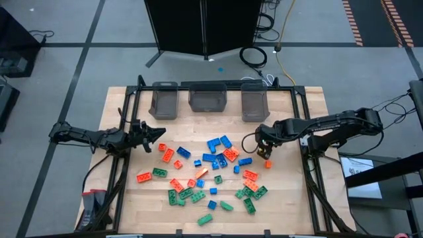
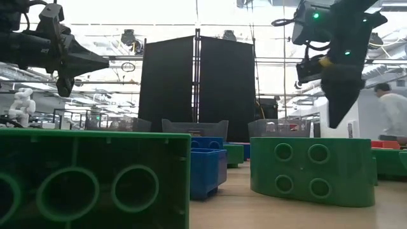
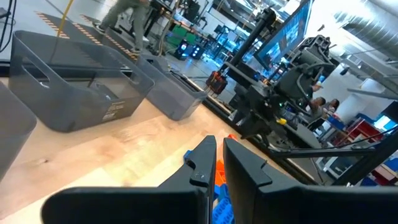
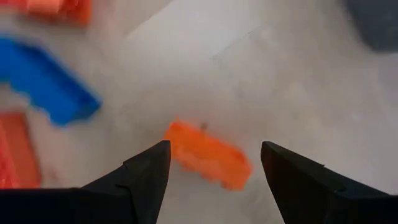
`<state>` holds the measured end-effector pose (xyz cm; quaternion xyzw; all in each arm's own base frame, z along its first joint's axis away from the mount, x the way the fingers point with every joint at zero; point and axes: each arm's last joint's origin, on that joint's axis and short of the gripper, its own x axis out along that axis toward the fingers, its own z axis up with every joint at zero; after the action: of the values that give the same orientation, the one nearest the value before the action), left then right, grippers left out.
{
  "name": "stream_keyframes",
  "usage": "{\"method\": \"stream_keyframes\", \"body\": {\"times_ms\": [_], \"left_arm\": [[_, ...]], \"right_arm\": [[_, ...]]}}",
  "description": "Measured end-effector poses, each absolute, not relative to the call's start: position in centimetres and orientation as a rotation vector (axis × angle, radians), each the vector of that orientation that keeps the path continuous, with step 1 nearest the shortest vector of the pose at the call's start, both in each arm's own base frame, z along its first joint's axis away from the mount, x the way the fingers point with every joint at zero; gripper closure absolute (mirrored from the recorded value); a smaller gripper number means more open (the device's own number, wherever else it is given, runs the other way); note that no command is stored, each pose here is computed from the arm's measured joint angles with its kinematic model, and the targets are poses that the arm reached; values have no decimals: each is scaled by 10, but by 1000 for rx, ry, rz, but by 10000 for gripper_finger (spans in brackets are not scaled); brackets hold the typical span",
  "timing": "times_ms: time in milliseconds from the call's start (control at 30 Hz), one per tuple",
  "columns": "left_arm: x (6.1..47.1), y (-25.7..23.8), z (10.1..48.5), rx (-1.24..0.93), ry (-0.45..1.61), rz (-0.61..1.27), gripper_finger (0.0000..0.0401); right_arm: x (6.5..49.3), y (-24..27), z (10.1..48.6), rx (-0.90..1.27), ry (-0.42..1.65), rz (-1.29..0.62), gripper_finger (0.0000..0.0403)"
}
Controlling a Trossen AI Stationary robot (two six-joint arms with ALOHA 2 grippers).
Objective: Sort blocks
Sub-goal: Put the orange game piece into the right black bin
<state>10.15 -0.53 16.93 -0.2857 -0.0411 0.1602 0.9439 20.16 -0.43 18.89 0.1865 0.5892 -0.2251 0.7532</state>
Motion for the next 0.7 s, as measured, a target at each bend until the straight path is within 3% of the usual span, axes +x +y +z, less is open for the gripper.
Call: {"method": "stream_keyframes", "body": {"times_ms": [100,333,500,700], "left_arm": [[102,-5,168,-575,-72,330,368],[101,-5,167,-576,-62,333,368],[101,-5,167,-577,-64,332,368],[101,-5,167,-577,-64,333,368]], "right_arm": [[201,-1,189,450,1279,-524,156],[195,-10,188,1086,1058,-1110,156],[204,-10,190,1285,889,-1159,156],[204,-4,185,1343,898,-1243,156]]}}
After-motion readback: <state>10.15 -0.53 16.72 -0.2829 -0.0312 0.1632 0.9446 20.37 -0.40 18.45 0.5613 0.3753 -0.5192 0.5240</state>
